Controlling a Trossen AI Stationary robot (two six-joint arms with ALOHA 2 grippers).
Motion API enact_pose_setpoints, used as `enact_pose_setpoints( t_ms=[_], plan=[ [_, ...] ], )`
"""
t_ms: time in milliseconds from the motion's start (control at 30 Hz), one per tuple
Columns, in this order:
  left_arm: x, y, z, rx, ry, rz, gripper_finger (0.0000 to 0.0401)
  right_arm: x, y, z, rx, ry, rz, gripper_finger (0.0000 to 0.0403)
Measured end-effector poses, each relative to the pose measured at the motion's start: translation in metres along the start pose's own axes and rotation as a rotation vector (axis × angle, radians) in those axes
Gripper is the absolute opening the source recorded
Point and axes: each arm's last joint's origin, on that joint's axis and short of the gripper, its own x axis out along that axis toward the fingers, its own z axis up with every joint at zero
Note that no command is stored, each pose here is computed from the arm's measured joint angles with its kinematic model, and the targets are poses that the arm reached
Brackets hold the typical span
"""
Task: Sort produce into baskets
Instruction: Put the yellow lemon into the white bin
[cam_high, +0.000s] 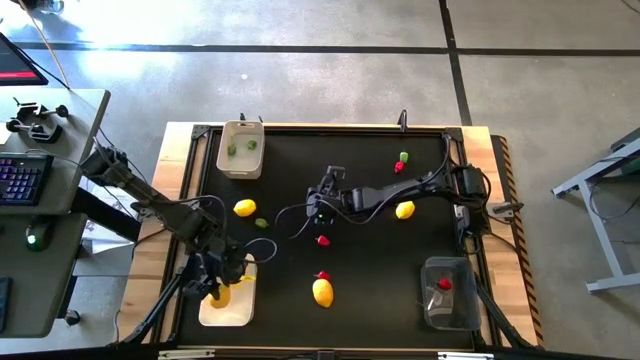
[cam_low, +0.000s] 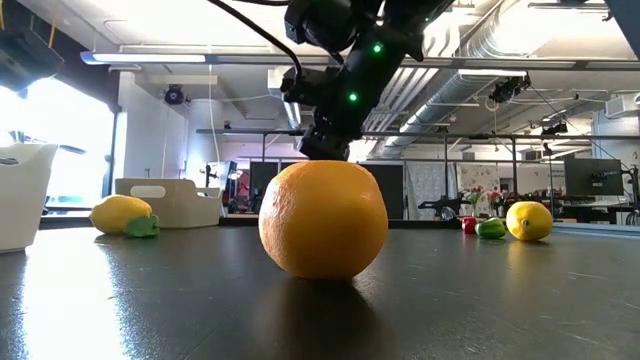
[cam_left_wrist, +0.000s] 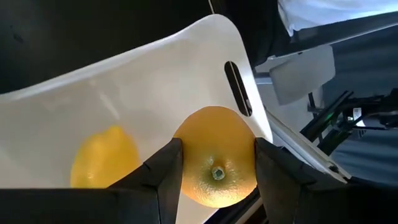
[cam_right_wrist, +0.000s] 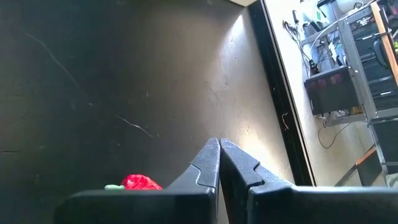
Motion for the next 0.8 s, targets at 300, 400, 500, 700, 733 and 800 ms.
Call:
enact_pose_setpoints(
  t_ms=[300,400,500,700,733,800],
  plan=[
    [0.014,0.010,-0.009,0.000,-0.058,-0.070,0.0144,-0.002,0.002,0.000,-0.008,-0.002,-0.002,0.0000],
    [0.013,0.010,-0.010,0.003,-0.068,-0.069,0.0144,-0.002,0.002,0.000,-0.012,-0.002,-0.002,0.0000],
    [0.013,0.011,-0.010,-0.002,-0.067,-0.073,0.0149,-0.002,0.002,0.000,-0.012,-0.002,-0.002,0.0000],
    [0.010,0.015,-0.010,-0.022,-0.059,-0.084,0.0163,-0.002,0.002,0.000,-0.015,-0.002,-0.002,0.0000],
    [0.011,0.016,-0.011,-0.027,-0.054,-0.082,0.0166,-0.002,0.002,0.000,-0.015,-0.002,-0.002,0.0000],
    [0.015,0.019,-0.015,-0.040,-0.041,-0.079,0.0171,-0.002,0.002,0.000,-0.015,-0.002,-0.002,0.0000]
  ],
)
